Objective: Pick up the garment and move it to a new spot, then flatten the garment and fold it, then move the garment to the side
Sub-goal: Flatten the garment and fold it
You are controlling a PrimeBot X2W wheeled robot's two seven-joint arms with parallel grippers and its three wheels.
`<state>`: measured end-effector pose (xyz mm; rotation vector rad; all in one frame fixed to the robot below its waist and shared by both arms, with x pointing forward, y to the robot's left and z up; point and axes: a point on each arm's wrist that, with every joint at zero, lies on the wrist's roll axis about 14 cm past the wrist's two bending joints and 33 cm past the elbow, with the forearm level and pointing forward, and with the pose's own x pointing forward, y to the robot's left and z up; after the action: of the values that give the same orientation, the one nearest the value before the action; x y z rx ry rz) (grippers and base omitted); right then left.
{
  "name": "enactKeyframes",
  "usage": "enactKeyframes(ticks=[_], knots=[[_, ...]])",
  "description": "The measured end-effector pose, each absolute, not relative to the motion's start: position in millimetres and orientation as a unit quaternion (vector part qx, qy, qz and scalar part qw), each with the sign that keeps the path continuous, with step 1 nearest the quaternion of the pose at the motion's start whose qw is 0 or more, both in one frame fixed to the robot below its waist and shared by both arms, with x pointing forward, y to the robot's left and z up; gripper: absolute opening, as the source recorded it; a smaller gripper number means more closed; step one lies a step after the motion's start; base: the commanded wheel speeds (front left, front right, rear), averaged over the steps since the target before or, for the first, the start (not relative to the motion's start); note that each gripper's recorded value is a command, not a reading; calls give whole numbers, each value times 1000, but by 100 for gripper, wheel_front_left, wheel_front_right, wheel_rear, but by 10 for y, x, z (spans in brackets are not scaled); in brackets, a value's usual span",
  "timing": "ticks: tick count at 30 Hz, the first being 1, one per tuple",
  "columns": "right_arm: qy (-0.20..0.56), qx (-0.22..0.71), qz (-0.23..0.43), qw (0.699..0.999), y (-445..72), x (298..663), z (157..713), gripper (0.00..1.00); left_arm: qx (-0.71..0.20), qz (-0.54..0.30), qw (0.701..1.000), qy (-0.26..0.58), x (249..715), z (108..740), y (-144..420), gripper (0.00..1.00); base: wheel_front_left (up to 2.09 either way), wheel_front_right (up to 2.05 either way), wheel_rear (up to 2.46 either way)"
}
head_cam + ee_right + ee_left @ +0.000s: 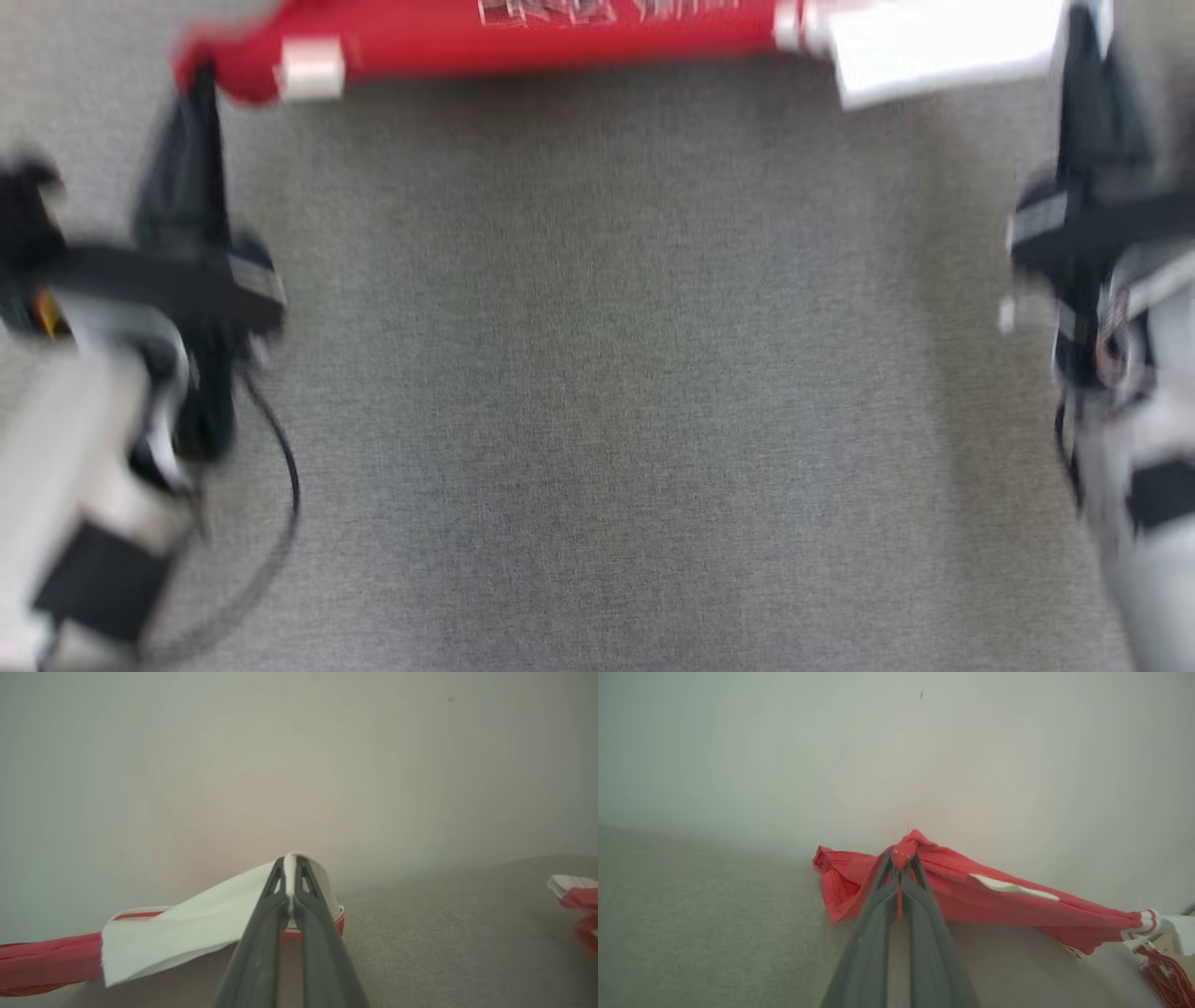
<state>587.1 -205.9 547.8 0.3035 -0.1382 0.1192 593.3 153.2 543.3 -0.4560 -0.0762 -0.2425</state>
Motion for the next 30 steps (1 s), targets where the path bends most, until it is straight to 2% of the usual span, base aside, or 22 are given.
enactKeyframes(ticks=[3,4,7,8,11,22,30], knots=[[-43,168,51,984,-2090,5499,5295,0,-245,-103,964,-18,5587,5273,1550,0,0,0,0],[-22,176,45,983,-2091,5250,5174,0,-251,-94,963,1,5354,5131,1553,0,0,0,0],[10,192,30,981,-2097,4877,5010,0,-268,-74,960,31,5017,4922,1562,0,0,0,0],[28,210,15,977,-2107,4651,4926,0,-277,-61,958,46,4828,4818,1588,0,0,0,0],[57,218,-1,974,-2123,4334,4804,0,-284,-45,955,76,4547,4624,1594,0,0,0,0],[149,221,-49,962,-2221,3446,4414,0,-289,-1,950,121,3940,4319,1672,0,0,0,0],[210,226,-62,949,-2195,2991,4170,0,-290,17,946,144,3679,4162,1698,0,0,0,0]])
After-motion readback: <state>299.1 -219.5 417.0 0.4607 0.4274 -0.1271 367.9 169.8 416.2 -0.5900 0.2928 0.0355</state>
